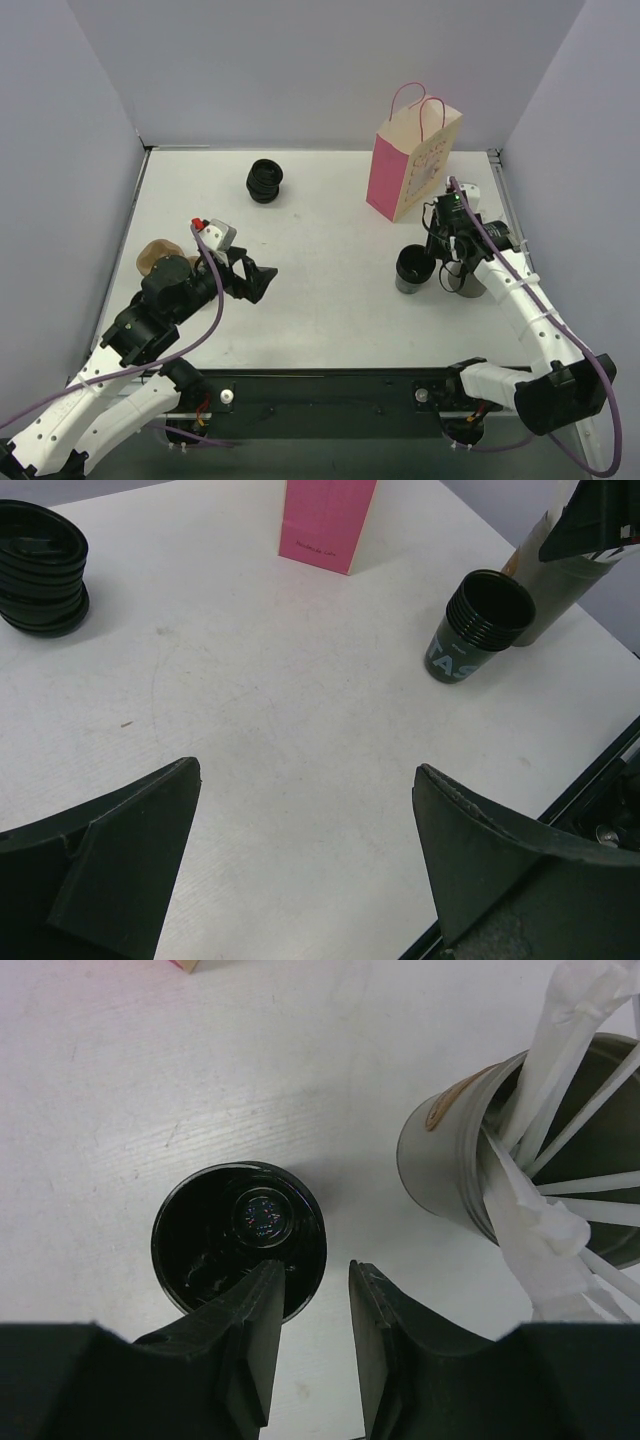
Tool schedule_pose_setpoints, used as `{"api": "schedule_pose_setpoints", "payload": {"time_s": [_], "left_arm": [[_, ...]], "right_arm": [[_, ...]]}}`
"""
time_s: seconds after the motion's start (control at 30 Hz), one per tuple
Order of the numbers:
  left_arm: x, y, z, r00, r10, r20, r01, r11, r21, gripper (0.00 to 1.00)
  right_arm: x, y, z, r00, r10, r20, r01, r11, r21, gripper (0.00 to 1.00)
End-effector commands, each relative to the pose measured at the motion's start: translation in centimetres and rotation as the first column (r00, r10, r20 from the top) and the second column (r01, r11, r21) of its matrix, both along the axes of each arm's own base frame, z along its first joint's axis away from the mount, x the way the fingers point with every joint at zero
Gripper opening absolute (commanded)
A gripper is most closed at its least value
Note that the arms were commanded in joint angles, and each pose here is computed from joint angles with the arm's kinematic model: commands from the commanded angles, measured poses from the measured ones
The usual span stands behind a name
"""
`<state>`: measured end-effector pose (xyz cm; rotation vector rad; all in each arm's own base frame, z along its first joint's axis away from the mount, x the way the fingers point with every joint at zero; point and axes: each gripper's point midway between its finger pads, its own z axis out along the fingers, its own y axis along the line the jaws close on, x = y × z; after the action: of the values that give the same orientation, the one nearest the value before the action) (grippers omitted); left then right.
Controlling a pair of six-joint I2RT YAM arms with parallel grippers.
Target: Pack the takeout coffee
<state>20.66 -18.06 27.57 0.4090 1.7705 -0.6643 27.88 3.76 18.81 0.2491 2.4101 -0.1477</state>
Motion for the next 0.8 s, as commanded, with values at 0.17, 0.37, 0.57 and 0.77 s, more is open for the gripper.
{"api": "schedule_pose_setpoints", "payload": {"time_s": [0.17,0.37,0.57,0.77], "left_arm": [[0.3,-0.5,0.9,1.0,-0.008,0.028,0.009,1.0,-0.026,0.97],[0.3,-0.6,0.7,1.0,-0.013,0.022,0.013,1.0,-0.023,0.97],[0.3,-0.7,0.6,1.0,-0.013,0.021,0.013,1.0,-0.022,0.97],[0.4,-0.7,0.6,1.0,-0.013,0.019,0.013,1.0,-0.02,0.97]], "right_arm": [[-0.6,-0.8,-3.6,0.994,0.009,-0.105,-0.012,0.999,-0.033,0.29],[-0.7,-0.5,-4.9,0.991,0.031,-0.13,-0.032,0.999,-0.01,0.27],[-0.5,-0.6,-5.6,0.99,0.029,-0.138,-0.03,1.0,-0.008,0.23],[-0.5,-0.7,-5.9,0.989,0.024,-0.144,-0.025,1.0,-0.005,0.21]]}}
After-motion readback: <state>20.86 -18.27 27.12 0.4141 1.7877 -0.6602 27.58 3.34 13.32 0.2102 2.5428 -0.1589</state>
